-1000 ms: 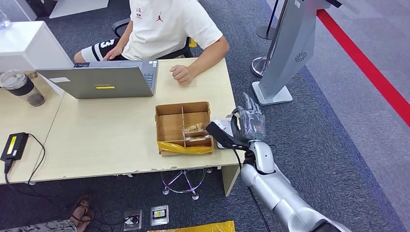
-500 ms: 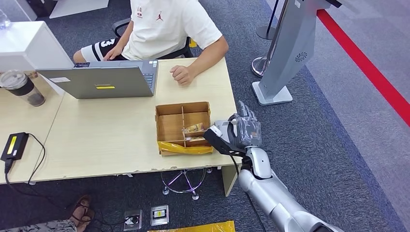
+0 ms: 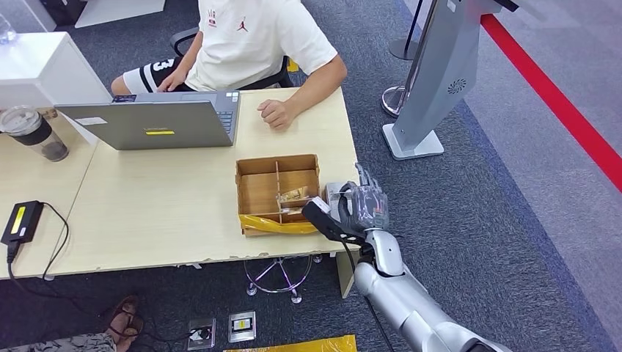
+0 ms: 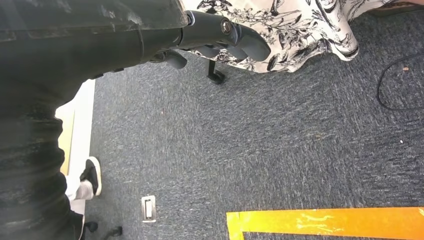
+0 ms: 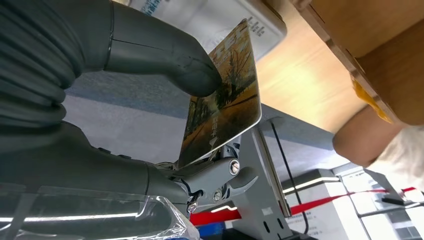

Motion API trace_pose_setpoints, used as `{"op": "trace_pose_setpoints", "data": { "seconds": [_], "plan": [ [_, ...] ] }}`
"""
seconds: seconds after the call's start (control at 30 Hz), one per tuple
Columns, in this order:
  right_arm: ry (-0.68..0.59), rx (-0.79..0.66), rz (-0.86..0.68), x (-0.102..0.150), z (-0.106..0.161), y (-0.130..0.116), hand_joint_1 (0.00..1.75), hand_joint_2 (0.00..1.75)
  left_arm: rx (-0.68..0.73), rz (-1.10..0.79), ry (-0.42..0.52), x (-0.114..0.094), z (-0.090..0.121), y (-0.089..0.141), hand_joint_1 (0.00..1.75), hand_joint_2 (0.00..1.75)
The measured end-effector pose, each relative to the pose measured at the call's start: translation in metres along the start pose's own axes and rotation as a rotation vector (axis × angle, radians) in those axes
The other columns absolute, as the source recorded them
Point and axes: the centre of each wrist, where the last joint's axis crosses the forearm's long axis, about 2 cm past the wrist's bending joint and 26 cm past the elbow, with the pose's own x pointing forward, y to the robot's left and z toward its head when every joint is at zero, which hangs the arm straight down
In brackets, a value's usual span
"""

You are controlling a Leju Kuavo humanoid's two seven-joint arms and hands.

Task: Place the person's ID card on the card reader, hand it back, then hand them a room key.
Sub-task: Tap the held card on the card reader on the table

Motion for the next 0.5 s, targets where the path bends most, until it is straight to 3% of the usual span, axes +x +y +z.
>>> {"op": "trace_pose_setpoints", "data": {
  "seconds": [0.5],
  "plan": [
    [0.083, 0.055, 0.006, -0.014, 0.006, 0.010, 1.75, 1.75, 0.014, 0.009, 0.002, 0.000, 0.000, 0.000, 0.00, 1.75]
  ]
}}
